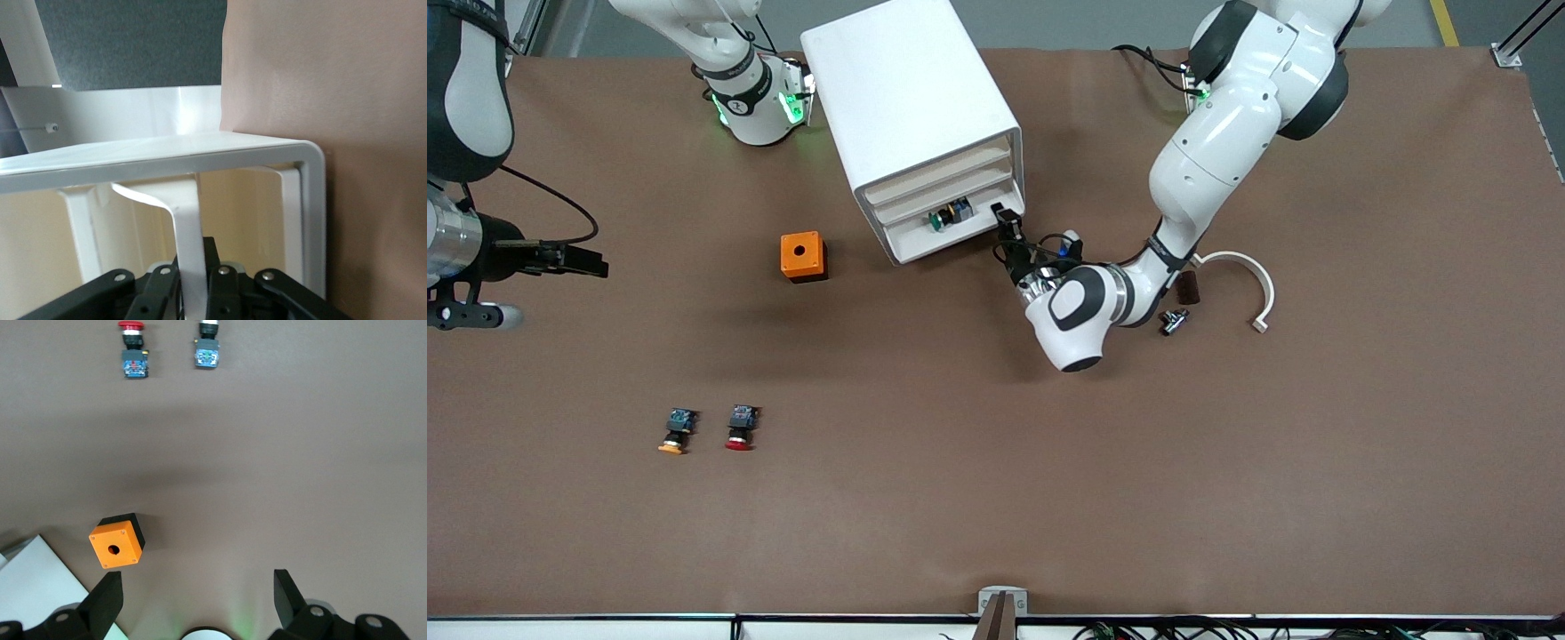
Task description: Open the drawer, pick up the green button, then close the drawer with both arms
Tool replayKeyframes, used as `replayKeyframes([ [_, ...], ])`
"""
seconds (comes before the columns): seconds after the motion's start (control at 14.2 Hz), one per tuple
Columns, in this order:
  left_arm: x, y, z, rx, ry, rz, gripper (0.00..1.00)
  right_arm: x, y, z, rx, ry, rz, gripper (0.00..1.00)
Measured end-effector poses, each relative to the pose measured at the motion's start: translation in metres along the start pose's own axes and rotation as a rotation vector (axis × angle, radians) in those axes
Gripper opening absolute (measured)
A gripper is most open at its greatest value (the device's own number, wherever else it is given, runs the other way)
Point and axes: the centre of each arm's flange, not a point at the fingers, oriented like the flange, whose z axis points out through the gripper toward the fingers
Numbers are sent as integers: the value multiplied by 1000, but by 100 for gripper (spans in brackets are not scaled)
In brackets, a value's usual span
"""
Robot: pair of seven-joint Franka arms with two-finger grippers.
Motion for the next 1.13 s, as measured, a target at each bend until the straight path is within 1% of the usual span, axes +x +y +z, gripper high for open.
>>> replayKeyframes([
  [0.14, 8, 3, -21, 0, -38, -6, 11, -4, -28, -3, -3, -3, 158, 100],
  [0.28, 15, 5, -37, 0, -68, -9, 11, -13, -91, -2, -3, -8, 321, 100],
  [0.35, 17, 5, -44, 0, -82, -11, 12, -20, -128, 0, 7, -11, 386, 100],
  [0.49, 24, 7, -61, -4, -113, -12, 13, -35, -195, 5, 32, 12, 490, 100],
  [0.7, 34, 9, -82, -8, -149, -17, 14, -57, -276, 16, 79, 86, 610, 100],
  [0.77, 37, 10, -87, -9, -158, -19, 14, -66, -300, 23, 90, 101, 636, 100],
  [1.06, 48, 14, -104, -20, -183, -24, 17, -92, -384, 68, 124, 133, 729, 100],
  [1.13, 49, 15, -105, -23, -185, -7, 23, -95, -402, 83, 136, 141, 757, 100],
])
